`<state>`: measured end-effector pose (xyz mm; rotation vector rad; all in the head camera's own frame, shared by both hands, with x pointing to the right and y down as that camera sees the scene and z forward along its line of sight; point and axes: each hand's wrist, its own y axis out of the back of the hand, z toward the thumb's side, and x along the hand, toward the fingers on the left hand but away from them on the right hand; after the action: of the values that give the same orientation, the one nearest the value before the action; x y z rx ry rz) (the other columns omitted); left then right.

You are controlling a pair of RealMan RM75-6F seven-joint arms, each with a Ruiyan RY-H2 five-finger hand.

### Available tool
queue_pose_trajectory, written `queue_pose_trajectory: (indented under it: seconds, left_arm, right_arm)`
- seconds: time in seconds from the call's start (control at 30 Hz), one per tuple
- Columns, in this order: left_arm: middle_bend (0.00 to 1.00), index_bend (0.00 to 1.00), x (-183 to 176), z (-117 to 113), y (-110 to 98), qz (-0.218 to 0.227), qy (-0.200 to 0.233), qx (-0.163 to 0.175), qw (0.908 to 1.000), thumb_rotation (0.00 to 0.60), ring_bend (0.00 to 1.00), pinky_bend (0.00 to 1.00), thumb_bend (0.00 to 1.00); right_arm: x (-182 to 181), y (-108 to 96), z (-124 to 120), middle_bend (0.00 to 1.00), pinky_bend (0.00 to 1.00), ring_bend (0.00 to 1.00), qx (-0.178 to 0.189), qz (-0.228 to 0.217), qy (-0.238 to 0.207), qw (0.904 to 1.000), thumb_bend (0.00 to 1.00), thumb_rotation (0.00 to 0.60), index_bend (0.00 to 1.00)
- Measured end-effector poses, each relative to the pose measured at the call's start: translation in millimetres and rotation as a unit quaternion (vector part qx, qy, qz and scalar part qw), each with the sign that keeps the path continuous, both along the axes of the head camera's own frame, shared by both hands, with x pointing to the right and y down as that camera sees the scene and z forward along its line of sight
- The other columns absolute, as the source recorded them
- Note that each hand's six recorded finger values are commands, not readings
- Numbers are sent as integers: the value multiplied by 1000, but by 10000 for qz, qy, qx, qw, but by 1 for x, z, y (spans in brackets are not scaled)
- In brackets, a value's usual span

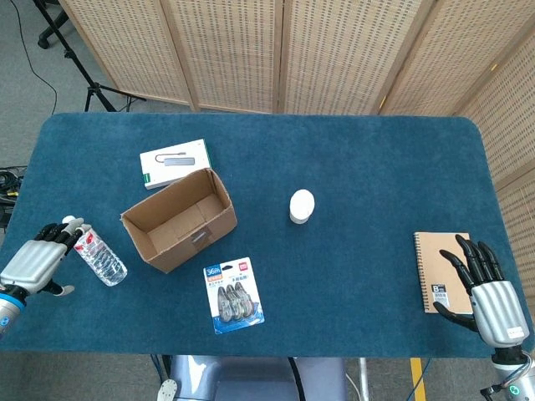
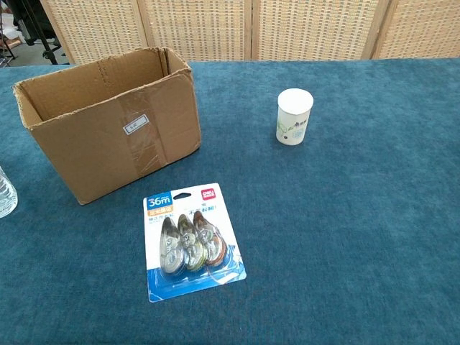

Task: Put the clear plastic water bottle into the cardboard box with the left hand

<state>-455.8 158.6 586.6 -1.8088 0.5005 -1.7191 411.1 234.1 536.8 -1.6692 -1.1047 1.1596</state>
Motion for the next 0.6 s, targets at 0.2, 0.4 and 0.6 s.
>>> queue_pose_trajectory:
  seconds: [0.2,0.4,0.6]
  left_arm:
    - [0,0,-16,10,-13,-118,-265,-221,9993,600,0,0,0]
    - [0,0,-16,27,-21,-47,-345,-373,9987,600,0,0,0]
    - [0,0,-10,48,-27,11,-373,-353,9987,600,0,0,0]
  right_arm:
    - [0,0,0,0,0,0,4,16,-4,10000,144,600,147]
    - [0,0,1,0,0,0,-2,10,7,10000,141,600,147]
    - [1,-1,0,0,0,0,13,24,1,10000,143,600,147]
